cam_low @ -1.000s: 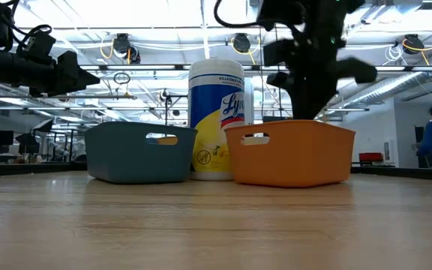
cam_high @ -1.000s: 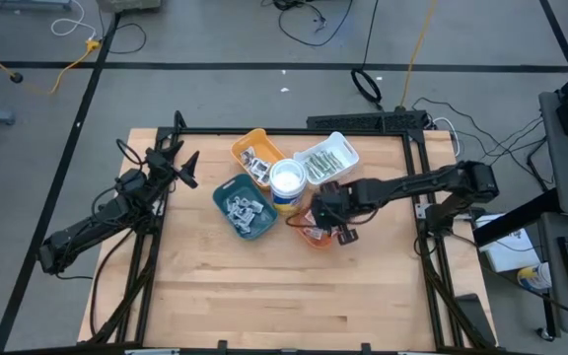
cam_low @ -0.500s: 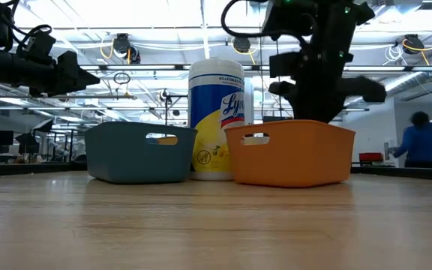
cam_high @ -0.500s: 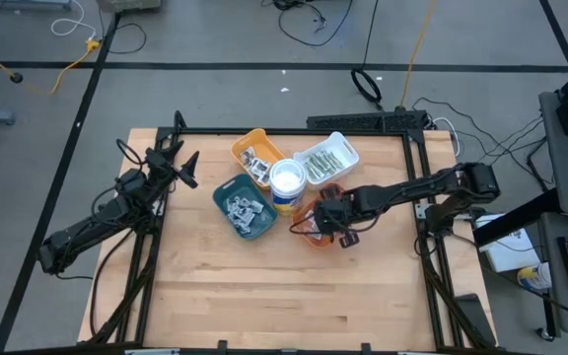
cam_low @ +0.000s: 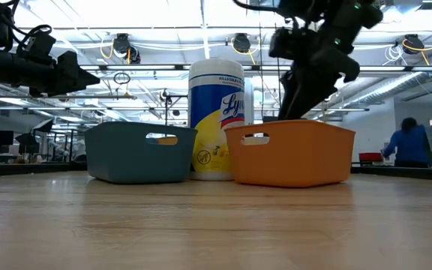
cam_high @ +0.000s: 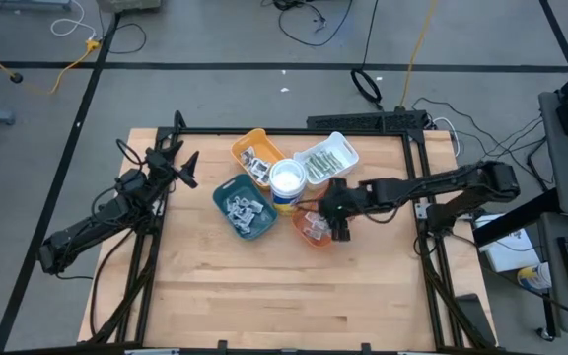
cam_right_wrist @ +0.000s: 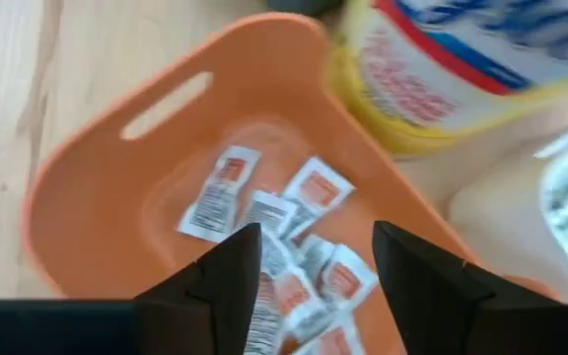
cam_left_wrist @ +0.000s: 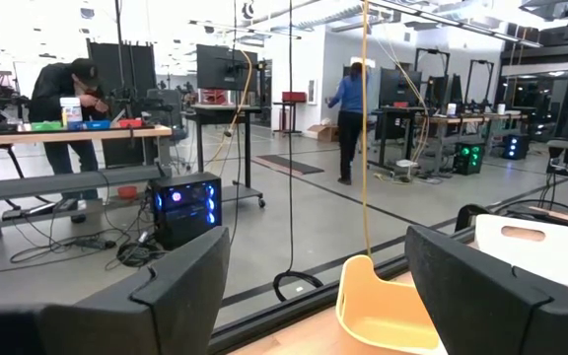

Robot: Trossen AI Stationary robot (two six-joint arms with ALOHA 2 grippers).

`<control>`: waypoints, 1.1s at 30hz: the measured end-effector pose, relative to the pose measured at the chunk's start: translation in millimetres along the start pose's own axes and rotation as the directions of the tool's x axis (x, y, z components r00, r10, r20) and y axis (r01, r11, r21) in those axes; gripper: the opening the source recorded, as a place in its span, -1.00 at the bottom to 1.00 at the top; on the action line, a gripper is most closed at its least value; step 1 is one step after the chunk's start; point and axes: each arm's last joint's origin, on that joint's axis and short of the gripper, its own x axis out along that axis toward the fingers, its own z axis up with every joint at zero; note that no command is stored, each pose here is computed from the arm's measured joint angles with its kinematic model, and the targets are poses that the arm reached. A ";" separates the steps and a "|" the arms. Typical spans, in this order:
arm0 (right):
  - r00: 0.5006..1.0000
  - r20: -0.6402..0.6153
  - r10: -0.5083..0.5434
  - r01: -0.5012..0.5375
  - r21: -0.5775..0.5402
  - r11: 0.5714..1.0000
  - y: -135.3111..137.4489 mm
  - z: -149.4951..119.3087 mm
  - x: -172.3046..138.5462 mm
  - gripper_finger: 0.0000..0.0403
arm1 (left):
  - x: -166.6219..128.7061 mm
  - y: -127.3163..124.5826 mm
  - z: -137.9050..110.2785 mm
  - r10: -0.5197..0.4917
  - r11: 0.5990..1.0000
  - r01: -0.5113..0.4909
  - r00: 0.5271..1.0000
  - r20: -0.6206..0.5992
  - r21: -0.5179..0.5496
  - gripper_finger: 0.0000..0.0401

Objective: Pick & Place First Aid Supplies
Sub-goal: Return to Home Position

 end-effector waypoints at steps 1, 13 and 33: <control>1.000 0.019 -0.015 0.015 0.005 1.000 -3.1 -4.7 -1.9 -0.03 | 0.0 0.0 0.0 0.000 1.000 0.000 1.000 0.000 0.000 0.54; 0.861 0.350 -0.368 0.328 0.171 0.929 -49.5 -74.5 -43.4 0.17 | 0.0 0.0 0.0 0.000 1.000 0.000 1.000 0.000 0.000 0.54; 0.379 0.730 -0.569 0.416 0.415 0.809 -54.7 -165.3 -74.6 0.61 | 0.0 0.0 0.0 0.000 1.000 0.000 1.000 0.000 0.000 0.54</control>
